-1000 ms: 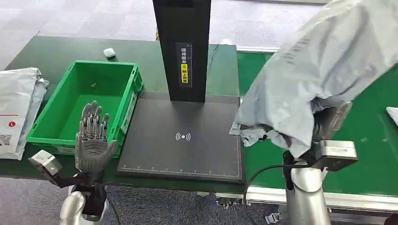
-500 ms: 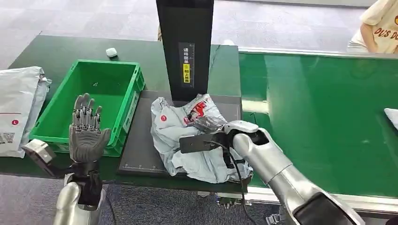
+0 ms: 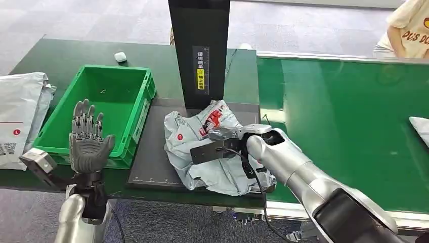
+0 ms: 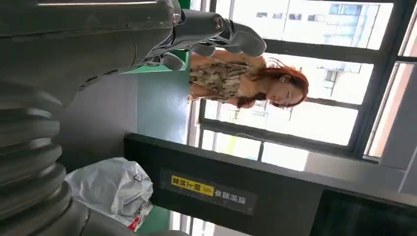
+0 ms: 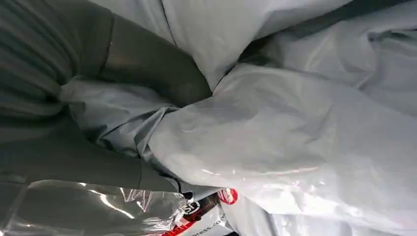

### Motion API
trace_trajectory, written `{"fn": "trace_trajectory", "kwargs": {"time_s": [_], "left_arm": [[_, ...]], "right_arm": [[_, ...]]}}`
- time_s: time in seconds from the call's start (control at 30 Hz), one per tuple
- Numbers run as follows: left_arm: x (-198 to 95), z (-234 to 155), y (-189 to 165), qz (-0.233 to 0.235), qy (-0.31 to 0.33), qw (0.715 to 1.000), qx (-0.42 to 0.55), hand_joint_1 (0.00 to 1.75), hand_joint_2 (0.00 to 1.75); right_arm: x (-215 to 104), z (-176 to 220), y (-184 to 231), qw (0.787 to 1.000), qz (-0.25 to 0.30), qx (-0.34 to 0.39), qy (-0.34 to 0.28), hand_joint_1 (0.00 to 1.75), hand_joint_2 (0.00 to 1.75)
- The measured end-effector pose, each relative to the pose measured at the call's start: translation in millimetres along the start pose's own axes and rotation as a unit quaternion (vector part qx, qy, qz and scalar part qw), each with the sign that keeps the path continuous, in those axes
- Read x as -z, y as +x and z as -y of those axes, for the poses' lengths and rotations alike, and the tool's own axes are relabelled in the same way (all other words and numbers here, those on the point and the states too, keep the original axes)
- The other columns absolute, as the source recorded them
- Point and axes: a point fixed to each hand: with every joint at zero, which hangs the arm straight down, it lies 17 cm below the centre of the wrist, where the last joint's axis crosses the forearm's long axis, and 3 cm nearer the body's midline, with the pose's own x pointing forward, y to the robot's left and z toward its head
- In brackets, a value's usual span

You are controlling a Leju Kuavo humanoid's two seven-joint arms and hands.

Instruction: Moved the parcel from conveyor to table for the left to box.

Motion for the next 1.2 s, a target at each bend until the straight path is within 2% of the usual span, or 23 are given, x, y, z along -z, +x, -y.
{"fn": "trace_trajectory", "kwargs": {"time_s": [0.03,0.13,0.2,0.57,0.6,0.73,0.9,1.07,1.13,1.2], "left_arm": [[-1.0,-1.3,-0.5,0.0,0.002,1.0,0.001,0.0,1.75],[-7.9,-2.1,-1.9,0.002,0.003,1.0,0.003,0.0,1.75],[-12.9,-2.2,-3.7,0.002,0.002,1.0,0.005,0.0,1.75],[-17.2,-2.6,-6.4,-0.003,0.002,1.0,0.006,0.0,1.75],[-17.2,-2.6,-6.4,-0.003,0.002,1.0,0.006,0.0,1.75],[-17.3,-2.8,-6.5,-0.003,0.001,1.0,0.006,0.0,1.75],[-17.6,-1.0,-3.9,0.006,-0.002,1.0,0.01,0.0,1.75],[-20.6,-0.8,-4.7,0.004,-0.002,1.0,0.01,0.0,1.75],[-23.7,-1.4,-6.4,0.001,-0.002,1.0,0.01,0.0,1.75],[-25.5,0.5,-6.8,0.0,-0.005,1.0,0.013,0.0,1.75]], "right_arm": [[1.3,5.6,-0.8,1.0,0.0,-0.004,-0.017,0.49,1.75],[3.5,42.5,14.9,0.99,0.045,-0.011,-0.135,0.49,1.75],[-0.2,58.3,24.5,0.98,0.071,-0.009,-0.188,0.49,1.75],[0.0,55.0,29.3,0.976,0.082,0.006,-0.2,0.49,1.75],[0.1,54.9,29.9,0.976,0.083,0.006,-0.201,0.0,1.75],[-0.4,56.3,30.8,0.975,0.085,0.006,-0.204,0.0,1.75],[-17.8,90.5,62.0,0.941,0.152,0.026,-0.301,0.0,1.75],[-41.1,122.4,94.7,0.896,0.209,0.089,-0.381,0.0,1.75],[-54.1,133.3,101.5,0.873,0.232,0.119,-0.411,0.0,1.75],[-76.0,144.7,109.5,0.829,0.273,0.174,-0.456,0.0,1.75]]}}
